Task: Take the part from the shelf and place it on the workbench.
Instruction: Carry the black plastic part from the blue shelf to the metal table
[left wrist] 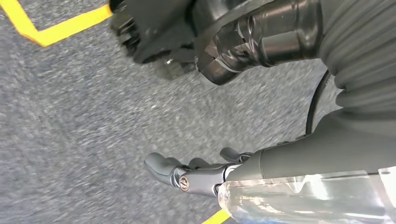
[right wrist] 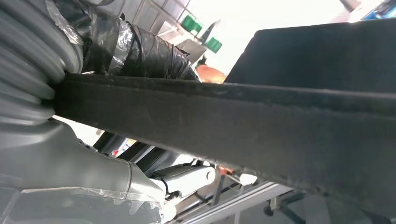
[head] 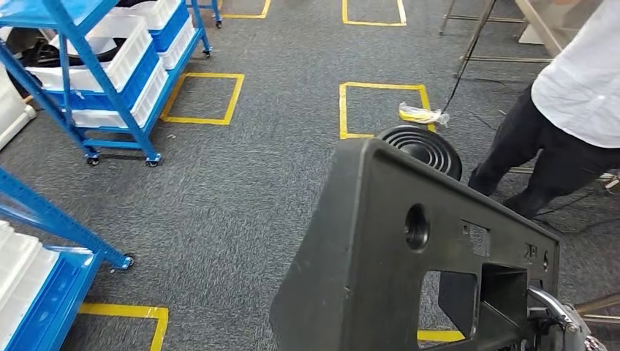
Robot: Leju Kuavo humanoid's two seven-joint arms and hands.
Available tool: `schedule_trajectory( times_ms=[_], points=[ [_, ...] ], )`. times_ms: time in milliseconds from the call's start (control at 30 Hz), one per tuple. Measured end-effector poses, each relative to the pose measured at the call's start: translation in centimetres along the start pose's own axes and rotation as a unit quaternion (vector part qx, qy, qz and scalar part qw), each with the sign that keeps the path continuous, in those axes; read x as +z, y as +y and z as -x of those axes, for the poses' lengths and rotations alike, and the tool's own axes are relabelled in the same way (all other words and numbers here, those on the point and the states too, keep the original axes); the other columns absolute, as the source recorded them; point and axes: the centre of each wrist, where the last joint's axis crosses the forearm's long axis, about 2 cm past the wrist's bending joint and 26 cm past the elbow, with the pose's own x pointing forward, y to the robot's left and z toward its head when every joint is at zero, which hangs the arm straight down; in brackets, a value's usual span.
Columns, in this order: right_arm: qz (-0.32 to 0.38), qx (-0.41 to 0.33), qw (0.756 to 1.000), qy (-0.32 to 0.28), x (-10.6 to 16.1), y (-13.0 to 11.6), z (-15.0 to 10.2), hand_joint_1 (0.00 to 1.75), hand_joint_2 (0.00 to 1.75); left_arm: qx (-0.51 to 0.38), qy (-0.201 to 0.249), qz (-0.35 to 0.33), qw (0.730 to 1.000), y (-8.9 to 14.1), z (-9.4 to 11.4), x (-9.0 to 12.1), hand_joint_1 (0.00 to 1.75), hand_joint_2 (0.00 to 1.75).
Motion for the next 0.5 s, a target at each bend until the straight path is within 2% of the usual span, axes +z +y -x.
schedule_trajectory(
  times_ms=[500],
  points=[
    [-0.004,0.005,1.0,0.003,0.29,-0.38,-0.01,1.75,1.75,0.004,-0.004,0.004,1.0,-0.06,0.07,0.04,0.0,1.75]
  ],
)
